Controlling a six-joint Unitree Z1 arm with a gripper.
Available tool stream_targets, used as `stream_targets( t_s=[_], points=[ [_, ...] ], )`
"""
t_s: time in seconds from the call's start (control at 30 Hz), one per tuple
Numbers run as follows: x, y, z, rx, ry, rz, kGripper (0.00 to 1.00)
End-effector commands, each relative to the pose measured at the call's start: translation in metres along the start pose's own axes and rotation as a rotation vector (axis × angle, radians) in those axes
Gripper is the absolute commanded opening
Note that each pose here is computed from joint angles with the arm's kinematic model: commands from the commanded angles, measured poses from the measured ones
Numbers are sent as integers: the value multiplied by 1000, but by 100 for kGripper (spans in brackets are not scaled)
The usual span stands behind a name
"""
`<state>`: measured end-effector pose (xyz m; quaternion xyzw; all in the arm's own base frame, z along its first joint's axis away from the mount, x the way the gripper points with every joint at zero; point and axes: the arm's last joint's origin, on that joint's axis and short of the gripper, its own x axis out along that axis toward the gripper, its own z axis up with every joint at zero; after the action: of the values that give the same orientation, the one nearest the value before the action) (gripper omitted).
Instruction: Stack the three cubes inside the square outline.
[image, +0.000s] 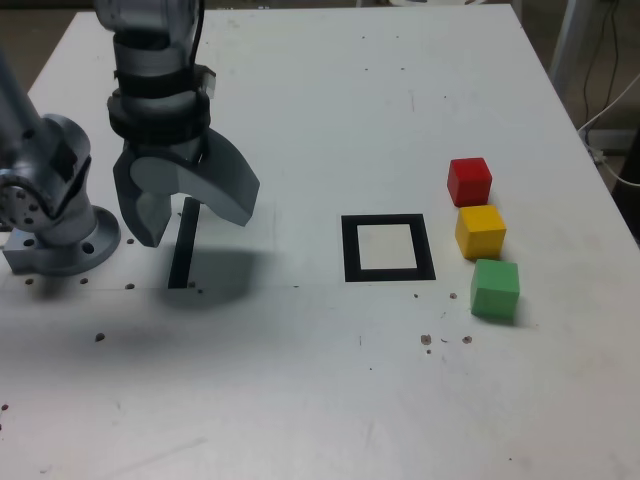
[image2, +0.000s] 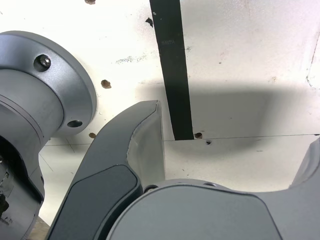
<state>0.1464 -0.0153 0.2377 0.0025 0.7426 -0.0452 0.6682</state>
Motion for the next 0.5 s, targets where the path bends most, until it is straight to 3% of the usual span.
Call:
stream_targets(
  t_s=[0.0,0.13,0.23,0.37,0.47],
  points=[
    [-3,0,2,-2,1,-1,99],
    [-18,-1,8,-2,-4,11,99],
    [-34,1,20,-8,-9,42,99],
    [-51,6,50,-12,-23,80,99],
    [-61,9,76,-5,-44,87,99]
  ],
)
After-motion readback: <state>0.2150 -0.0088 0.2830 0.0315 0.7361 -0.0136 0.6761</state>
